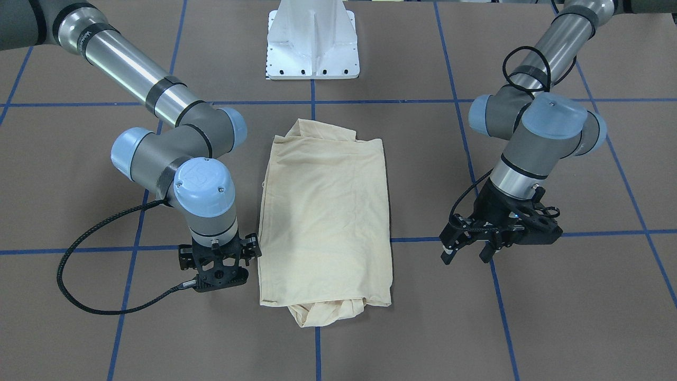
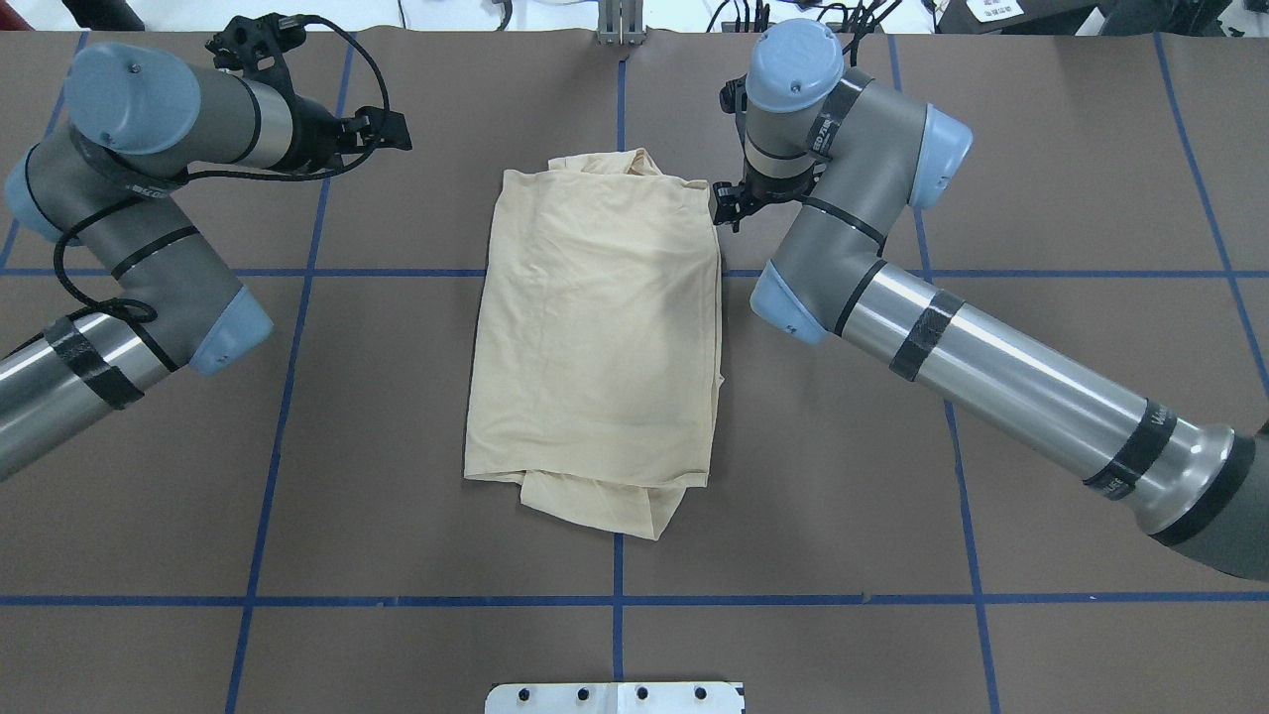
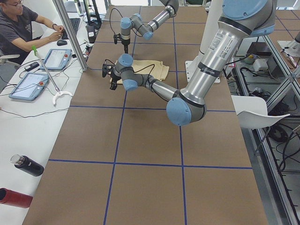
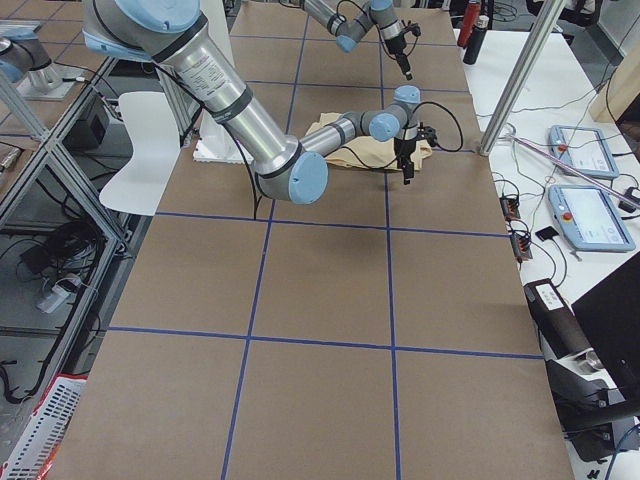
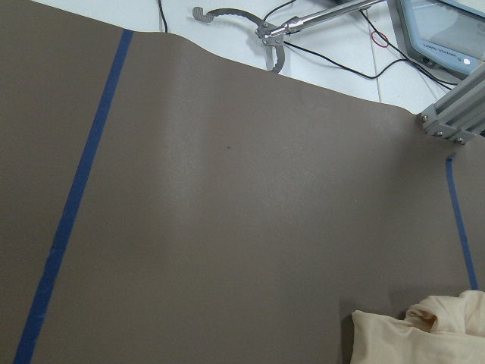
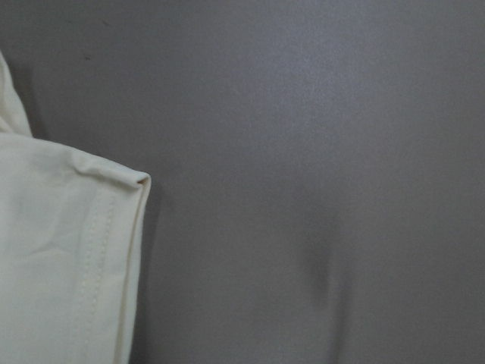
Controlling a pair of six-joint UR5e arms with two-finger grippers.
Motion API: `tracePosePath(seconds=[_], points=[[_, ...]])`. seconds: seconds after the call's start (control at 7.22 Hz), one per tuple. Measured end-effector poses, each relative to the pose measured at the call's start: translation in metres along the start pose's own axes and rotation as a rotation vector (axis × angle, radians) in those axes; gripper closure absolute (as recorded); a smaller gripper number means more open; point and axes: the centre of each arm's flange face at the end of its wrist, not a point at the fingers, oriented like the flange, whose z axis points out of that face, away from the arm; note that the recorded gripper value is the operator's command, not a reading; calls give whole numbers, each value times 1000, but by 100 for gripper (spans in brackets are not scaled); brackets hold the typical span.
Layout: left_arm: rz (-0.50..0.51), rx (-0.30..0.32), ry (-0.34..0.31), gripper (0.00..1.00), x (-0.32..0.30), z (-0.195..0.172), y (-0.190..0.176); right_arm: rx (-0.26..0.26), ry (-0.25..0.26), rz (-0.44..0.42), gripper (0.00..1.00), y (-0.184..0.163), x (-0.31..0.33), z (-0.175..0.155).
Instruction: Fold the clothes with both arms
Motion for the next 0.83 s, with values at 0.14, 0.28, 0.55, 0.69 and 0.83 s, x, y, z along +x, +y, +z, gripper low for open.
tracePosePath(seconds=[0.14,0.28,0.55,0.69,0.83], points=[[2,2,7,0,1,-1,0,0,-32,1,0,-2,-1,-12],[3,-9,26,0,4,-3,1,-1,-74,1,0,-1,-5,-26],[-22,-80,80,0,14,-14,10,5,-175,42,0,23,-8,-59],[-56,-99,101,0,18,-23,16,8,-217,79,0,45,-5,-73],[-90,-114,113,0,17,-31,24,9,-251,111,0,65,-3,-86]])
